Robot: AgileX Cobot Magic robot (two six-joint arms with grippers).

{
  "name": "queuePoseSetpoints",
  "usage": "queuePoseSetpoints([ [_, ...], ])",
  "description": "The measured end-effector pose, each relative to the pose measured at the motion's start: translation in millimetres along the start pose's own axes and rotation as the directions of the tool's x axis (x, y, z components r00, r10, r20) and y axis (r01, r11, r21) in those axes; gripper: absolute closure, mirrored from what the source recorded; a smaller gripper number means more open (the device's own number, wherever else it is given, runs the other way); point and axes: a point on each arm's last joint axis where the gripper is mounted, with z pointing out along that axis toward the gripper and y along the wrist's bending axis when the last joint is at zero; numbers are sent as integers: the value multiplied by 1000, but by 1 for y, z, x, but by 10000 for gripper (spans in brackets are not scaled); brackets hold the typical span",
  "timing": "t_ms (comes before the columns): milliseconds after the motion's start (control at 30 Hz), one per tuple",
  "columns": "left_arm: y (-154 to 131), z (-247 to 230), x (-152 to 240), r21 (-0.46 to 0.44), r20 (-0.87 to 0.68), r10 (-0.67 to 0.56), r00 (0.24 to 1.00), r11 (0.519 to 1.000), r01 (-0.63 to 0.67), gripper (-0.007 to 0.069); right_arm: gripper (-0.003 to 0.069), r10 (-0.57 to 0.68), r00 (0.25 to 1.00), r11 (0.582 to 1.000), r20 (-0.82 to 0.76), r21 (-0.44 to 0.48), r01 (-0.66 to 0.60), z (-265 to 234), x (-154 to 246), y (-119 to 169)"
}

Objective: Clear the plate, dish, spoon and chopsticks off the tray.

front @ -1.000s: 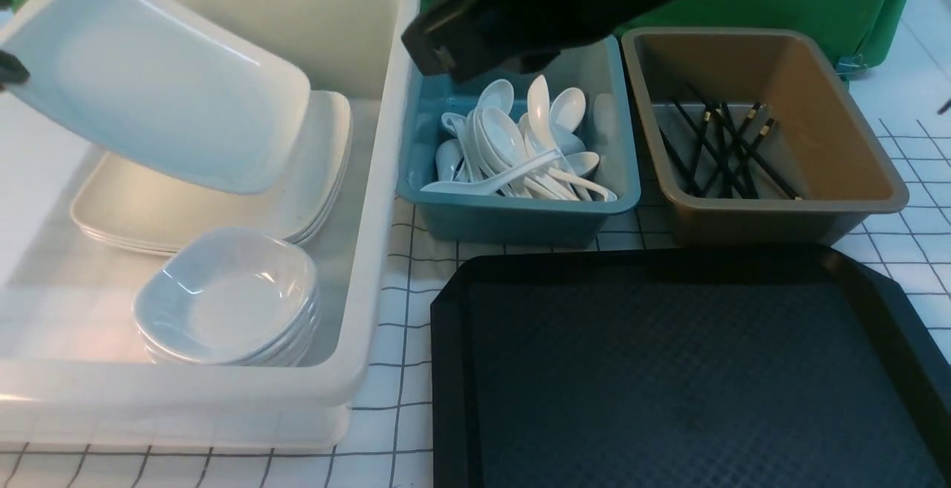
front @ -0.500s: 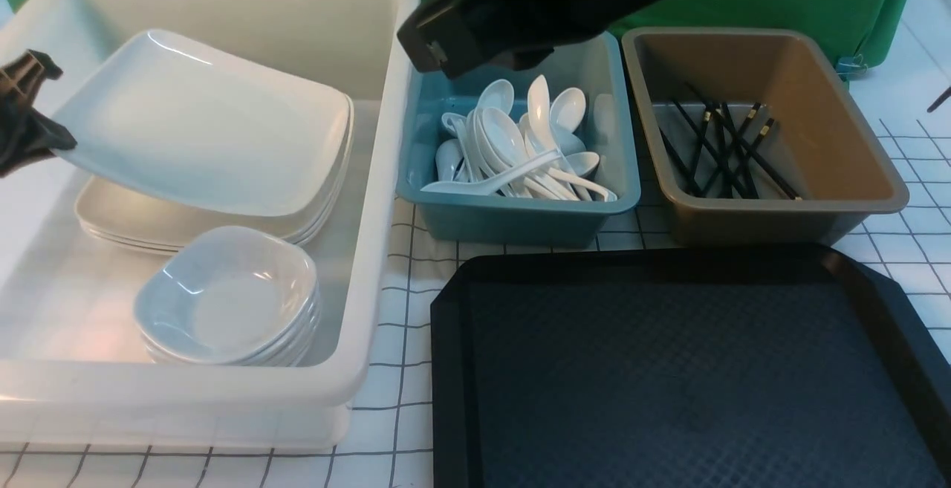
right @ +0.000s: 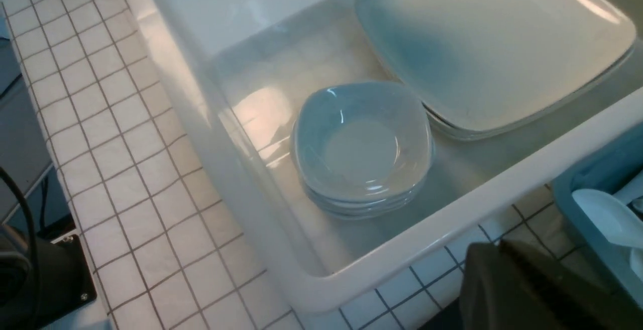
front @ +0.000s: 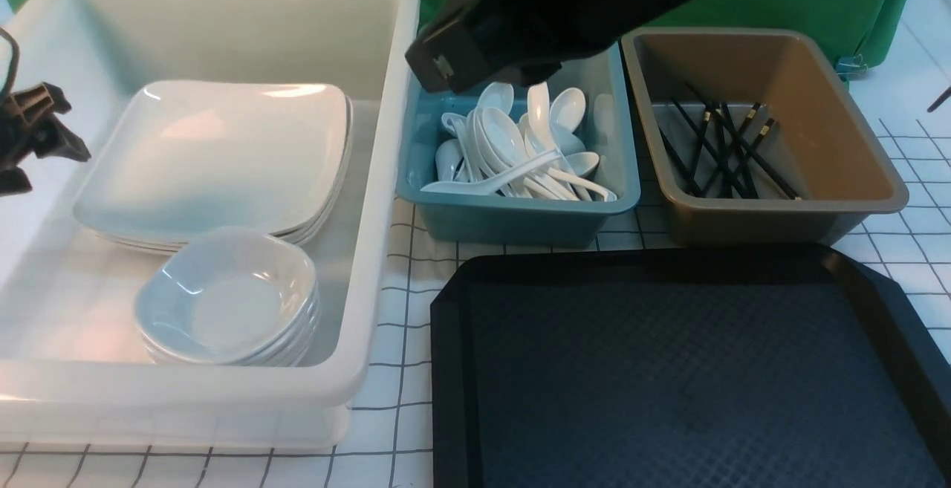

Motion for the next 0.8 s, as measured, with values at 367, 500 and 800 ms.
queuePoseSetpoints([
  [367, -81, -62, -17, 212, -63, 284, 957, 941, -265, 434, 654, 15, 999, 968, -33, 251, -6, -21, 4, -17],
  [500, -151, -99, 15, 352, -15, 512, 859, 807, -475, 606, 654, 25, 999, 860, -30, 511, -6, -62, 7, -31],
  [800, -222, -189, 91, 421, 172, 744, 646, 538, -731, 629, 651, 52, 980, 669, 193, 722, -178, -195, 39, -12],
])
